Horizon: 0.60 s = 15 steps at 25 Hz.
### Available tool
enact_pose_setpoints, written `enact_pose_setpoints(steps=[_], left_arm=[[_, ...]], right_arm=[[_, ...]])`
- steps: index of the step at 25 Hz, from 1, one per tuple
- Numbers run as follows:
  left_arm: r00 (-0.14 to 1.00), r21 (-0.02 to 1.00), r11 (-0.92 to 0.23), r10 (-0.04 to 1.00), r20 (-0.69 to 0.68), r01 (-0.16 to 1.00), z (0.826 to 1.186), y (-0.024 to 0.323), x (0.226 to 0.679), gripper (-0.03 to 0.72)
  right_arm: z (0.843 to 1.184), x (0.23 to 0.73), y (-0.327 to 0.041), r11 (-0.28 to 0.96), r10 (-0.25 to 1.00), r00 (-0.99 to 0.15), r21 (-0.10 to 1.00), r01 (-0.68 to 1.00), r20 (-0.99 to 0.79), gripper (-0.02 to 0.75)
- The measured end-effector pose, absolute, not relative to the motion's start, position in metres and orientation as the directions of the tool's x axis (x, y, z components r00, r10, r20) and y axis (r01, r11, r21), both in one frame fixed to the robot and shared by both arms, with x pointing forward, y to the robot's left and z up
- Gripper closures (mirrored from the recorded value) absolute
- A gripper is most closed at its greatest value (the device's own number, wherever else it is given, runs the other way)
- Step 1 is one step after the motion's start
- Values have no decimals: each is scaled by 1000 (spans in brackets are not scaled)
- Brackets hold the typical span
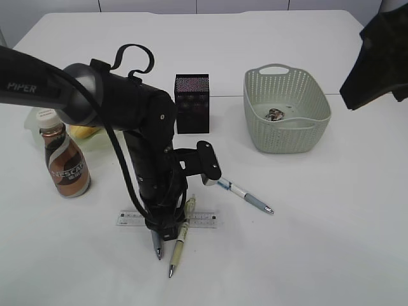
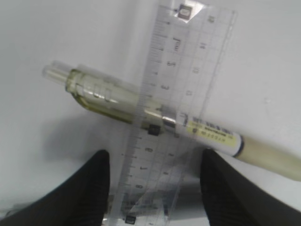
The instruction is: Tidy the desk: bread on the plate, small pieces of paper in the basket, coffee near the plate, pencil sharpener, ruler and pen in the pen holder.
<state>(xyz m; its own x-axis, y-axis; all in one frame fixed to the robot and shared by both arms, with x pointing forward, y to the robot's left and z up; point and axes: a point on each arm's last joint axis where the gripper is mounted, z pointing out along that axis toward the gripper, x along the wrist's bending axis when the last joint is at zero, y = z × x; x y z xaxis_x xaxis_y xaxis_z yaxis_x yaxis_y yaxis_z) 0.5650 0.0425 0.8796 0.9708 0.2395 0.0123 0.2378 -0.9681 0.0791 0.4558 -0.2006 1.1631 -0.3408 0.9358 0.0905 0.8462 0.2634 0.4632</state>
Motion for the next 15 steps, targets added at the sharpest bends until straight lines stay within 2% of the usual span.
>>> enact_pose_setpoints(steps=[4, 9, 15], left_arm=[[971, 78, -968, 239, 12, 238, 879, 42, 565, 267], [971, 78, -968, 238, 14, 237, 879, 42, 565, 410], [965, 77, -962, 263, 10, 262, 879, 42, 565, 419]], right_arm=[[1163, 456, -201, 263, 936, -341, 463, 846, 90, 262], [1163, 456, -201, 263, 936, -341, 463, 846, 90, 262], [1163, 456, -201, 263, 936, -341, 463, 846, 90, 262]])
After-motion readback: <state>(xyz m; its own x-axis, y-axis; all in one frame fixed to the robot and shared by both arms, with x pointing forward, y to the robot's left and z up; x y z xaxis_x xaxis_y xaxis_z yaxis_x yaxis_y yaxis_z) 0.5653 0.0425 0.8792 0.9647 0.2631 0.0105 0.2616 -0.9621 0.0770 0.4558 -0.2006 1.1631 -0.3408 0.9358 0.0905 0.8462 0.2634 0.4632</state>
